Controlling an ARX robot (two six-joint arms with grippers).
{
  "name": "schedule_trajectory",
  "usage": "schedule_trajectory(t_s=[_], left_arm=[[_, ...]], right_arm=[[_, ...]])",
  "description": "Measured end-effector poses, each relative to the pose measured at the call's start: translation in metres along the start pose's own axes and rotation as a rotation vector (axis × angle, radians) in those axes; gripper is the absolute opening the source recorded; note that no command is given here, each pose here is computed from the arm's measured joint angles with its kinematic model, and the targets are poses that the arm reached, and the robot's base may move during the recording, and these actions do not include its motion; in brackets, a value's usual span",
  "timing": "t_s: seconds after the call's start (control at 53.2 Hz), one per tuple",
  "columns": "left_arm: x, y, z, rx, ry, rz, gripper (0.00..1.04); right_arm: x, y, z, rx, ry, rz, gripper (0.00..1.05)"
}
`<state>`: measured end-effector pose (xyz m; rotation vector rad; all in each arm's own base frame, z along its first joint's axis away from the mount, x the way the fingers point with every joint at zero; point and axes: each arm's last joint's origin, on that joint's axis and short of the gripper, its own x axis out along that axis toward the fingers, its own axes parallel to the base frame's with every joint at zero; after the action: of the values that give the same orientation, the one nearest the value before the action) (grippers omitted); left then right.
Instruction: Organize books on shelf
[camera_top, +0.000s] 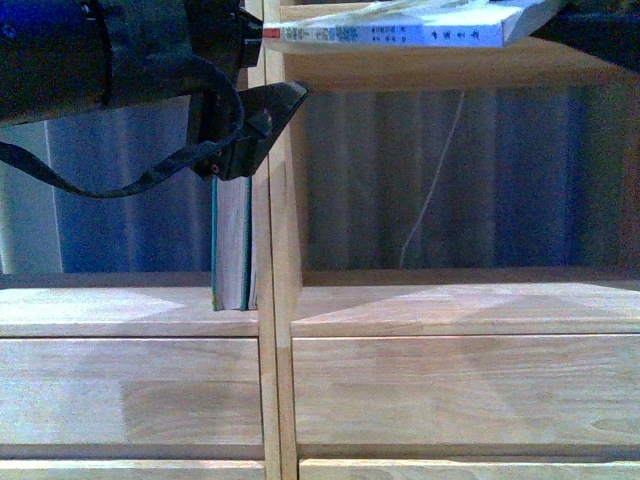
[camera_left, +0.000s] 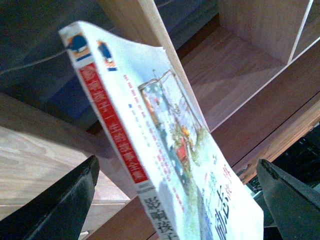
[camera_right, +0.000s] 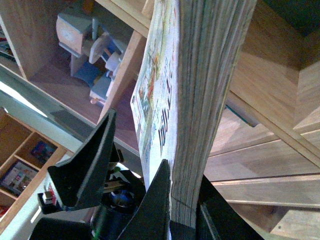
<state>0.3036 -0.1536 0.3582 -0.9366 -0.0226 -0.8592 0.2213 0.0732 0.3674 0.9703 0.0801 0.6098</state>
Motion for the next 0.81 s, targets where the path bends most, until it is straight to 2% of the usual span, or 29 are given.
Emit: schedule_trajectory(t_s=[0.376, 0.564, 0.696, 0.809], left_arm=[[-0.0005, 0.0027, 0.0002, 0.037, 0.004, 0.025, 0.97], [-0.0018, 0.0083, 0.0028, 0.079, -0.028, 0.092, 0.68], [-0.0028, 0.0076, 0.0065, 0.114, -0.054, 0.093, 0.45], [-0.0029, 0.0067, 0.0078, 0.123, -0.064, 0.083, 0.30]], right_arm=[[-0.0035, 0.0045, -0.0033, 0.000, 0.025, 0.032, 0.07], [-0.0072, 0.0081, -0.0022, -0.004, 0.022, 0.047, 0.07], [-0.0087, 0.0057, -0.0056, -0.001, 0.032, 0.042, 0.07], [-0.0091, 0.0052, -0.0074, 0.000, 0.037, 0.042, 0.07]])
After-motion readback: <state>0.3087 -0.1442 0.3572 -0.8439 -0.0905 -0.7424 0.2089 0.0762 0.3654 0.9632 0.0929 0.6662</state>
